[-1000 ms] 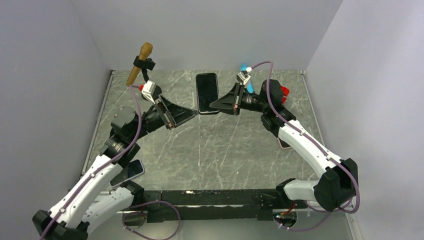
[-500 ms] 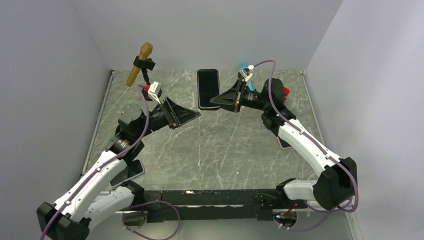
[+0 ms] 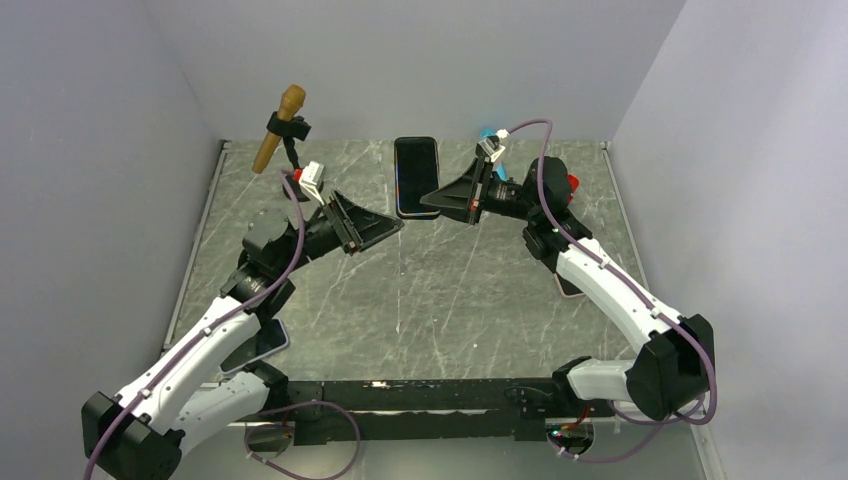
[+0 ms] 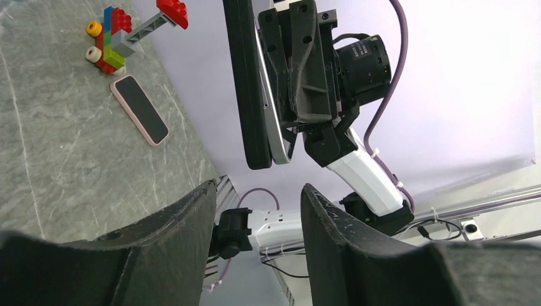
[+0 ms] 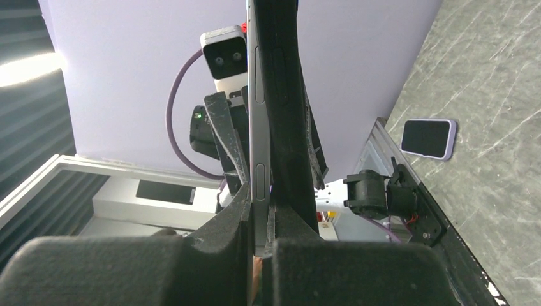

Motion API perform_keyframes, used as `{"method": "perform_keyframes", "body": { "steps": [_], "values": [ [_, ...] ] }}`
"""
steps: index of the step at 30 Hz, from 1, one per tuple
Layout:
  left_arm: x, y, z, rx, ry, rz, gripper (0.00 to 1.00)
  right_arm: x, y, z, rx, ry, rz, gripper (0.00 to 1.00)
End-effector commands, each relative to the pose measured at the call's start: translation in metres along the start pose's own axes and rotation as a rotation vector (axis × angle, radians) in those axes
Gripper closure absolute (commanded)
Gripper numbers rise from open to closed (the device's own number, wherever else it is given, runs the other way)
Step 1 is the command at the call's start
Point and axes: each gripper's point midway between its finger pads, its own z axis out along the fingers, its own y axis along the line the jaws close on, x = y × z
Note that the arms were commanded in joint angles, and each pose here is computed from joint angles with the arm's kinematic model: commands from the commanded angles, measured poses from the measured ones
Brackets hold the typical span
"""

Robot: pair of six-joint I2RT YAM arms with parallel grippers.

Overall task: Take the phone out of the phone case
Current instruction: Remove the phone case from the phone.

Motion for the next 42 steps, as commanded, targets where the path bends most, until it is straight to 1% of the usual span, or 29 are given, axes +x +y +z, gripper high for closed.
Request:
{"method": "perform_keyframes", "body": {
  "steps": [1, 5, 9, 11, 16, 27, 31, 33, 36, 37, 40, 42],
  "values": [
    [-0.007, -0.018, 0.001, 0.080, -0.023, 0.016, 0.46, 0.009, 0.051, -0.009, -0.124, 0.009, -0.132, 1.00],
    [-0.008, -0.016, 0.004, 0.074, -0.022, 0.011, 0.50, 0.012, 0.052, -0.010, -0.130, 0.008, -0.126, 1.00],
    [-0.009, -0.014, 0.005, 0.070, -0.022, 0.012, 0.59, 0.016, 0.054, -0.008, -0.138, 0.011, -0.121, 1.00],
    [-0.009, -0.014, 0.005, 0.074, -0.021, 0.010, 0.61, 0.017, 0.055, -0.008, -0.142, 0.009, -0.117, 1.00],
    [-0.009, -0.010, 0.007, 0.065, -0.022, 0.003, 0.63, 0.020, 0.055, -0.008, -0.145, 0.013, -0.113, 1.00],
    [-0.024, -0.016, 0.021, 0.084, -0.038, -0.009, 0.60, 0.025, 0.052, -0.001, -0.144, 0.032, -0.100, 1.00],
    [-0.036, -0.017, 0.025, 0.108, -0.074, -0.028, 0.62, 0.026, 0.050, 0.001, -0.143, 0.040, -0.099, 1.00],
    [-0.039, -0.017, 0.028, 0.115, -0.073, -0.027, 0.68, 0.027, 0.049, 0.001, -0.142, 0.044, -0.097, 1.00],
    [-0.041, -0.015, 0.036, 0.102, -0.051, -0.011, 0.89, 0.029, 0.042, 0.001, -0.130, 0.045, -0.091, 1.00],
    [-0.042, -0.014, 0.038, 0.091, -0.044, -0.006, 0.92, 0.030, 0.040, 0.001, -0.124, 0.046, -0.089, 1.00],
    [-0.044, -0.007, 0.040, 0.048, -0.049, -0.001, 1.00, 0.032, 0.031, 0.001, -0.095, 0.054, -0.087, 1.00],
    [-0.048, 0.005, 0.042, -0.033, -0.062, -0.010, 1.00, 0.034, 0.021, 0.001, -0.063, 0.073, -0.095, 1.00]
  ]
}}
